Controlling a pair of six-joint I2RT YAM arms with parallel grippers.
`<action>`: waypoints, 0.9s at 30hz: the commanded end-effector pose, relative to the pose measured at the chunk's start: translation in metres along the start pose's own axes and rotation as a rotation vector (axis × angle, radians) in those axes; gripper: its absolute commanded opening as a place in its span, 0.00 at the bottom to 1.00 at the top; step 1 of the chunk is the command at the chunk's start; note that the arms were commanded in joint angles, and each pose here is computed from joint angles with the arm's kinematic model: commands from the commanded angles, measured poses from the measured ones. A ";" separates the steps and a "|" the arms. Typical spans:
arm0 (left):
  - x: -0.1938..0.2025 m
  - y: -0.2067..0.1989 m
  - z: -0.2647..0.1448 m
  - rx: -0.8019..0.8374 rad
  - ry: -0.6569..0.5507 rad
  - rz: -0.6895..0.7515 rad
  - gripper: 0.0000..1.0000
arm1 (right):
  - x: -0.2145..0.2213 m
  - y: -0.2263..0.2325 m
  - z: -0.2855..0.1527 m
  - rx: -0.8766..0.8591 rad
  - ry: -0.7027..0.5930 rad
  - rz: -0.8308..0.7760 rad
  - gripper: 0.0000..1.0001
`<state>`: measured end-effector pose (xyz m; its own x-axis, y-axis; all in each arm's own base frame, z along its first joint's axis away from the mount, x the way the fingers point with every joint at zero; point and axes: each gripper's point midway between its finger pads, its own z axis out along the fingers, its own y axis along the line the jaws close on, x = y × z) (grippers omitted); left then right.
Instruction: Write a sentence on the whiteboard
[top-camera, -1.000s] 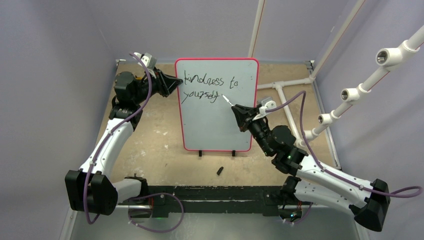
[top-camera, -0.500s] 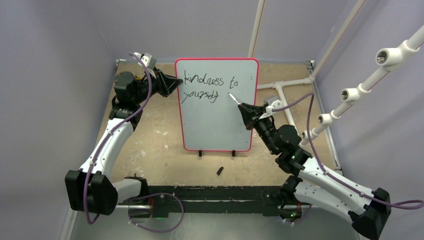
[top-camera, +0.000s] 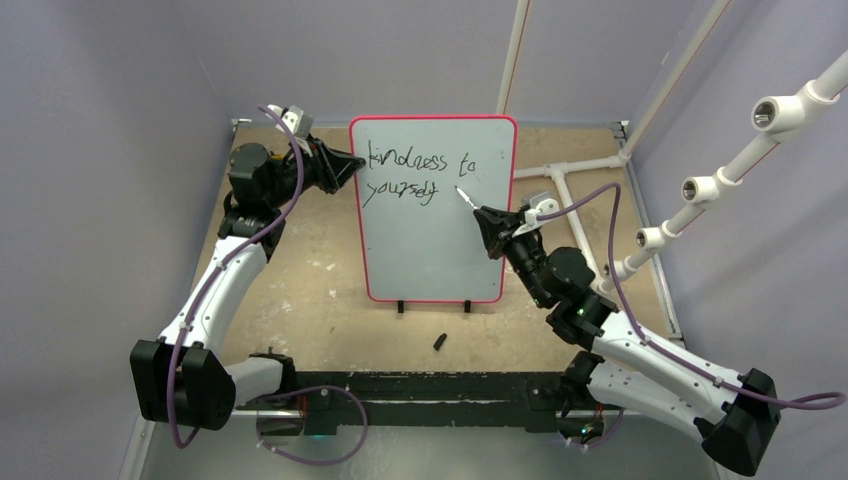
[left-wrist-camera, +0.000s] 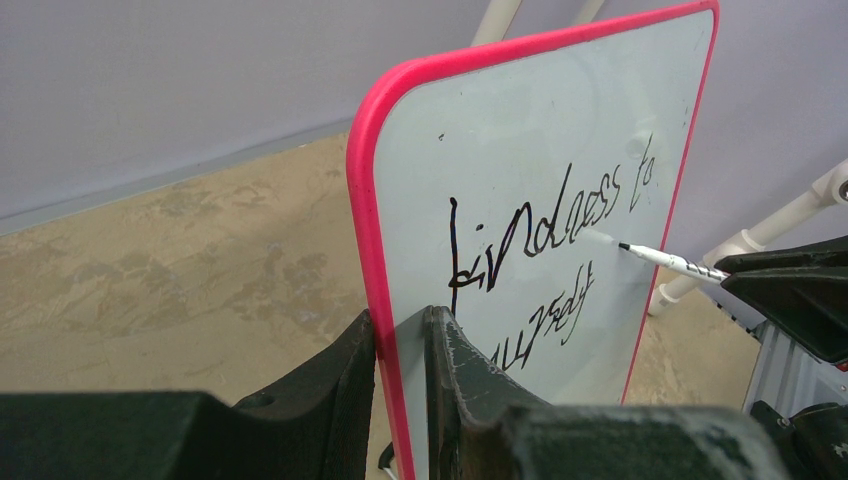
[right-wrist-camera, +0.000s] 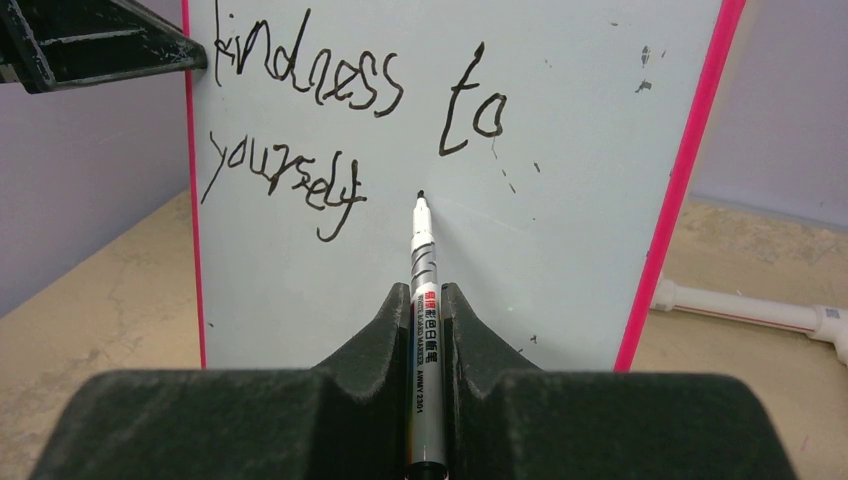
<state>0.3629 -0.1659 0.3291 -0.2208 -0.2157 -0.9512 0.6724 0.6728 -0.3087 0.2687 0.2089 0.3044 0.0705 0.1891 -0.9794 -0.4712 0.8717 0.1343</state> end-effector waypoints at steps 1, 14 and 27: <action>0.015 0.004 0.001 0.000 0.037 -0.011 0.00 | -0.027 0.001 0.006 0.002 -0.067 -0.015 0.00; 0.014 0.003 0.002 0.002 0.036 -0.012 0.00 | -0.009 0.001 0.008 0.004 -0.005 -0.023 0.00; 0.014 0.003 0.001 0.004 0.034 -0.013 0.00 | 0.041 0.007 -0.012 -0.042 0.141 0.051 0.00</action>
<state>0.3641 -0.1655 0.3280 -0.2230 -0.2165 -0.9505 0.6685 0.6756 -0.3108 0.2638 0.2159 0.2881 0.0045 0.1784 -0.9839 -0.5012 0.8518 0.1522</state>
